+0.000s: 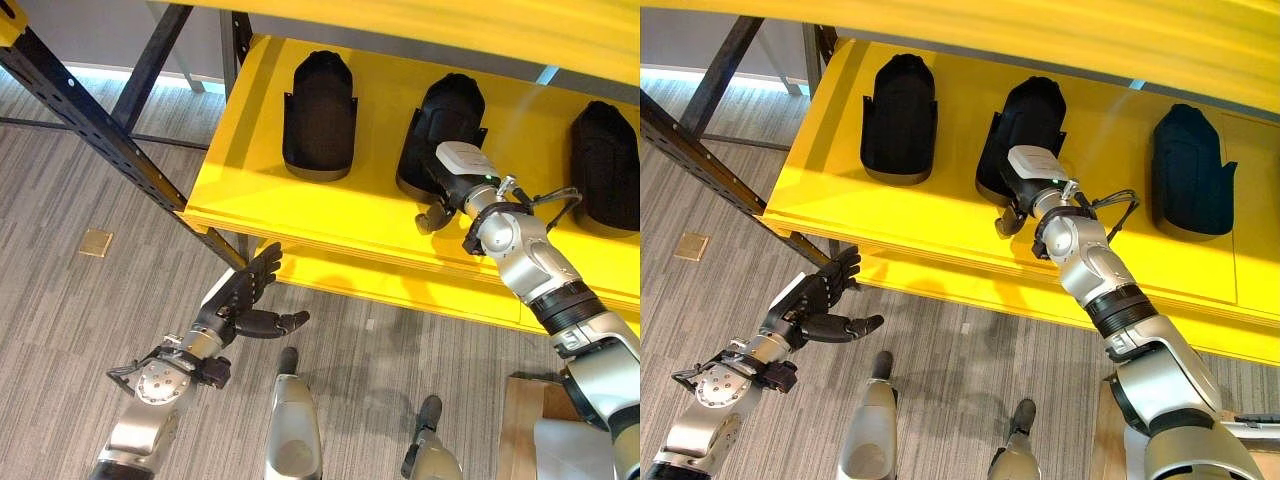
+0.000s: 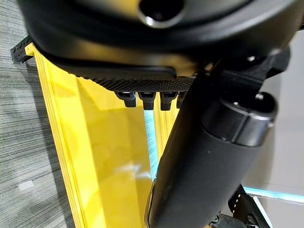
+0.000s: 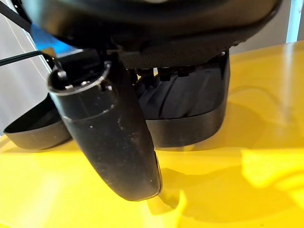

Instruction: Move parts from the plastic box to the shelf.

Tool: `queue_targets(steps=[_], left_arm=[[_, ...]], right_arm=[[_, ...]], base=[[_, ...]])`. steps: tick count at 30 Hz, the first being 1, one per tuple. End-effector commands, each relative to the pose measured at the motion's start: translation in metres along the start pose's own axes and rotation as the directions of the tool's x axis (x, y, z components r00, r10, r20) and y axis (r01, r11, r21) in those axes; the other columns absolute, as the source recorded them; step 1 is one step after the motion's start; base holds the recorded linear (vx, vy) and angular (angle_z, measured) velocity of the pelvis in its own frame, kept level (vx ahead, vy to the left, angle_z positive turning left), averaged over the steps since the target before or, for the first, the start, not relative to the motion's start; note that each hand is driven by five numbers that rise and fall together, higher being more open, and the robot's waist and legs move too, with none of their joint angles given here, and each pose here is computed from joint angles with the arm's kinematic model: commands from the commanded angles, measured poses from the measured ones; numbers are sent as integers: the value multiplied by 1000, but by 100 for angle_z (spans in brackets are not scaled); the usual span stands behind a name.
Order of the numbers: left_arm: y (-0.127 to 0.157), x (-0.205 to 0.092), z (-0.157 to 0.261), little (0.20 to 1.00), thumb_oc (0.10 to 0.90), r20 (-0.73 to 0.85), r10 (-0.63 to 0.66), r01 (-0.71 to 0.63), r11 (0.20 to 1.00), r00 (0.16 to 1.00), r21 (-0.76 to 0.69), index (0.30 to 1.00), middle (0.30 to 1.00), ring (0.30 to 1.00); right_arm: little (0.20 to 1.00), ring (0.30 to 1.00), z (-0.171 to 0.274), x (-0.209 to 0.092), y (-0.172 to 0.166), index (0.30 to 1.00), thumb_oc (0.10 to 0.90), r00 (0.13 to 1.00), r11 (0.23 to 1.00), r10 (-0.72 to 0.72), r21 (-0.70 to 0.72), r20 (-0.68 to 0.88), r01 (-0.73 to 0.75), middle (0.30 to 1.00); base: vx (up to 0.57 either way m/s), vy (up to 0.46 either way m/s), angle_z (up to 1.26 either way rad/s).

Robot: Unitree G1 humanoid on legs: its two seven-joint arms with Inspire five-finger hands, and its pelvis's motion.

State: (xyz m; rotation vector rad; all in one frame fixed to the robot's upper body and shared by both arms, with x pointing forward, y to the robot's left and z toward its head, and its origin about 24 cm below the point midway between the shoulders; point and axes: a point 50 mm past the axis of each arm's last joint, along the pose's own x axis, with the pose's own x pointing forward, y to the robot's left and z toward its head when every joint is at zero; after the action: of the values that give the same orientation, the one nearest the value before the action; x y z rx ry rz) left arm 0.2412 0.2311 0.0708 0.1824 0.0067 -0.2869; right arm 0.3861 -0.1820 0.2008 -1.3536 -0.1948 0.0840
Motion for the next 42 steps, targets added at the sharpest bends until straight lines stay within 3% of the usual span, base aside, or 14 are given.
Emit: queue_targets(steps=[1,42], left_arm=[[7,-4,33,1000,900,166,-4,0,1000,986,25,1000,1000,1000],[9,-6,30,1000,900,149,-13,10,1000,989,22,1000,1000,1000]], right_arm=[[1000,1000,-35,-9,-27,1000,900,991,981,-80,-182,-110,59,1000],[1000,1000,-56,-17,-28,1000,900,984,950,-44,-312,-171,-12,1000]], base=[[0,0,0],[0,0,0]])
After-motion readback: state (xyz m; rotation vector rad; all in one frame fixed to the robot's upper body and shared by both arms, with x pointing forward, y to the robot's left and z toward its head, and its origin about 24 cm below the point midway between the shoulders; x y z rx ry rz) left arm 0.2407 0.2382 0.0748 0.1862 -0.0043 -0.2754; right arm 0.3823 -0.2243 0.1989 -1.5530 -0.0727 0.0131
